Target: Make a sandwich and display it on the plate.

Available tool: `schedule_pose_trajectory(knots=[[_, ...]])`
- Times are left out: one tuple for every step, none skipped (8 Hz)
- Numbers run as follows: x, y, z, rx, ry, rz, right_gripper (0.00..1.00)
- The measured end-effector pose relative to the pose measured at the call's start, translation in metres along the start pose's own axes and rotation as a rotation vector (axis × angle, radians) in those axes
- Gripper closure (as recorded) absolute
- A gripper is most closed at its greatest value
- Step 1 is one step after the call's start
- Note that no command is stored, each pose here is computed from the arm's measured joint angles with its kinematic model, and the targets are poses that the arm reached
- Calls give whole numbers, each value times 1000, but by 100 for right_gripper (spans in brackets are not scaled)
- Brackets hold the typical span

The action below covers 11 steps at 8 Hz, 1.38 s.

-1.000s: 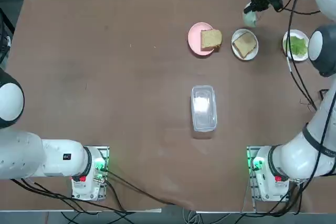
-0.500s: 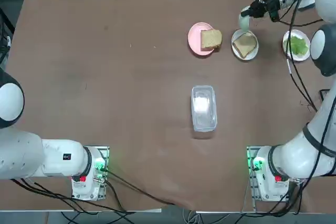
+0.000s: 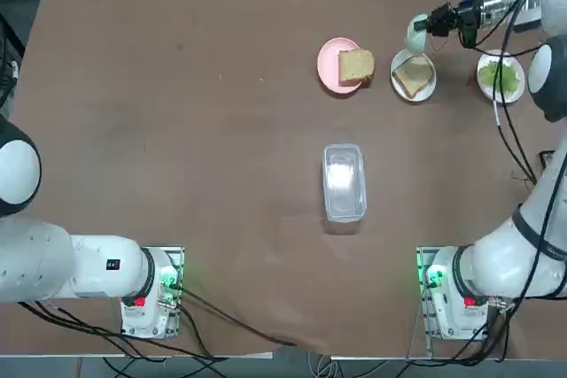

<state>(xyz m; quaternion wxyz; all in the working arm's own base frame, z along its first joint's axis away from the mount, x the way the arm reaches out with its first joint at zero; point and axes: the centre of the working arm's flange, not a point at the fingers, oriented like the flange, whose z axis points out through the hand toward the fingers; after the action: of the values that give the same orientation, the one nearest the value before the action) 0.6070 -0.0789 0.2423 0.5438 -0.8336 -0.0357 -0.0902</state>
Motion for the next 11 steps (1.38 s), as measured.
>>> schedule_pose_trajectory(knots=[[-6, 14, -3, 11, 5, -12, 94], [-9, 21, -3, 33, 12, -19, 94], [-11, 22, 1, 75, 20, -32, 94], [-15, 28, 5, 116, 26, -55, 94], [-22, 38, 5, 147, 31, -73, 94], [-29, 50, 1, 177, 40, -83, 94], [-34, 57, -4, 199, 50, -96, 94], [-37, 60, -8, 216, 64, -110, 94], [-38, 61, -9, 244, 81, -123, 94], [-39, 63, -6, 280, 98, -141, 94], [-43, 68, -3, 303, 107, -151, 94]])
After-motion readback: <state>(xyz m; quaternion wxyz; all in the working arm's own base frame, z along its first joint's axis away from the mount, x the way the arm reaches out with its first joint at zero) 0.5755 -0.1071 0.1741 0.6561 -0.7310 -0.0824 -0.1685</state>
